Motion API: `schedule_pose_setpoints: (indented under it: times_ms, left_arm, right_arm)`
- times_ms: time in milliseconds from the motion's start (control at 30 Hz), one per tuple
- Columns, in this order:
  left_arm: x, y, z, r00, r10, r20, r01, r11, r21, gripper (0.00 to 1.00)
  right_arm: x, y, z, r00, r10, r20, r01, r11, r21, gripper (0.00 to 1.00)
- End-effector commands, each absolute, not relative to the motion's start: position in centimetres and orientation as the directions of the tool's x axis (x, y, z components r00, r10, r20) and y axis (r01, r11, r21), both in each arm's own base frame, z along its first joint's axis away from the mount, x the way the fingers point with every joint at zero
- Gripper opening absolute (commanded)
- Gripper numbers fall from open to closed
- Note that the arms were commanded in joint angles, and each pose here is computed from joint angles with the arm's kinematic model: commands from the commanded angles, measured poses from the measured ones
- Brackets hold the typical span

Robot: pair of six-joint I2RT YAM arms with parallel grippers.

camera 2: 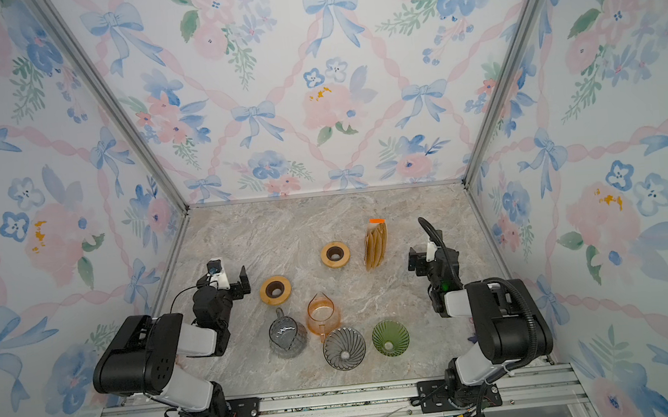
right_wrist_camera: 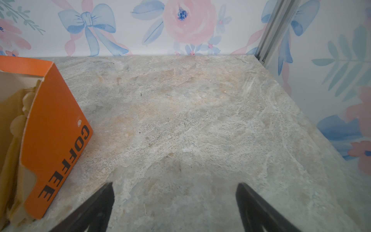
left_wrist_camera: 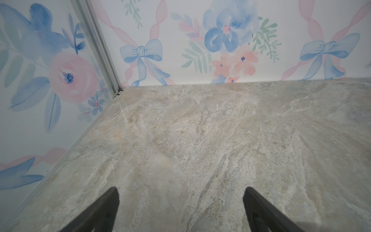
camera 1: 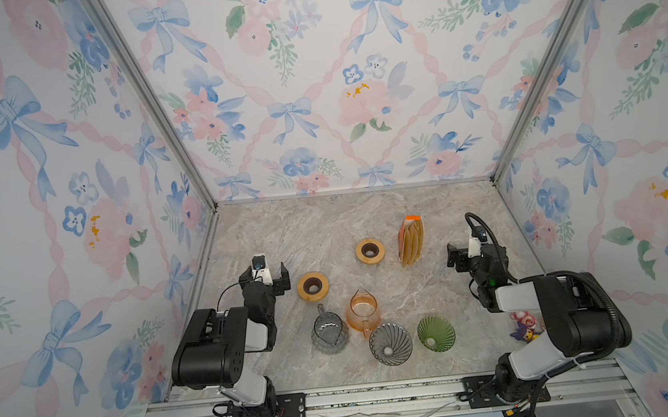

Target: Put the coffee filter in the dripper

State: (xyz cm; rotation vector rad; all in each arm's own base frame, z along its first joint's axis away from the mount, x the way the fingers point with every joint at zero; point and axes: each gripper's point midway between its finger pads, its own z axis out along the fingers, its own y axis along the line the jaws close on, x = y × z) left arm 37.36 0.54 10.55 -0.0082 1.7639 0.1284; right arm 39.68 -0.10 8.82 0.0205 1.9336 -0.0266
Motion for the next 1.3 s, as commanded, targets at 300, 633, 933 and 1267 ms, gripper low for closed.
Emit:
schedule_pose_setpoints:
  times_ms: [300,633,933,1267]
  left_arm:
    - [37.6,0.4,10.8,-0.188,0.058,-0.98,-0.072,0.995,0.073,0.98]
    - [37.7,0.4,10.8,-0.185,0.054,-0.981,-0.067,0.995,0.067,0.98]
    - [37.2,0.7,11.1,-0.168,0.047,-0.985,-0.085,0.994,0.062,0.98]
    - [36.5,0.1,13.8,-0.168,0.111,-0.98,-0.168,0.976,0.14,0.98]
  right_arm:
    - [40.0,0.4,9.7,-0.333,-0.001,-0.943,0.01,1.0,-0.004,0.96]
    - [40.1,0.3,9.7,-0.332,0.001,-0.943,0.011,1.0,-0.003,0.96]
    - [39.7,0.1,9.8,-0.314,0.022,-0.949,0.001,1.0,0.023,0.96]
    - [39.5,-0.4,12.5,-0.376,0.044,-0.926,0.033,0.999,0.034,0.96]
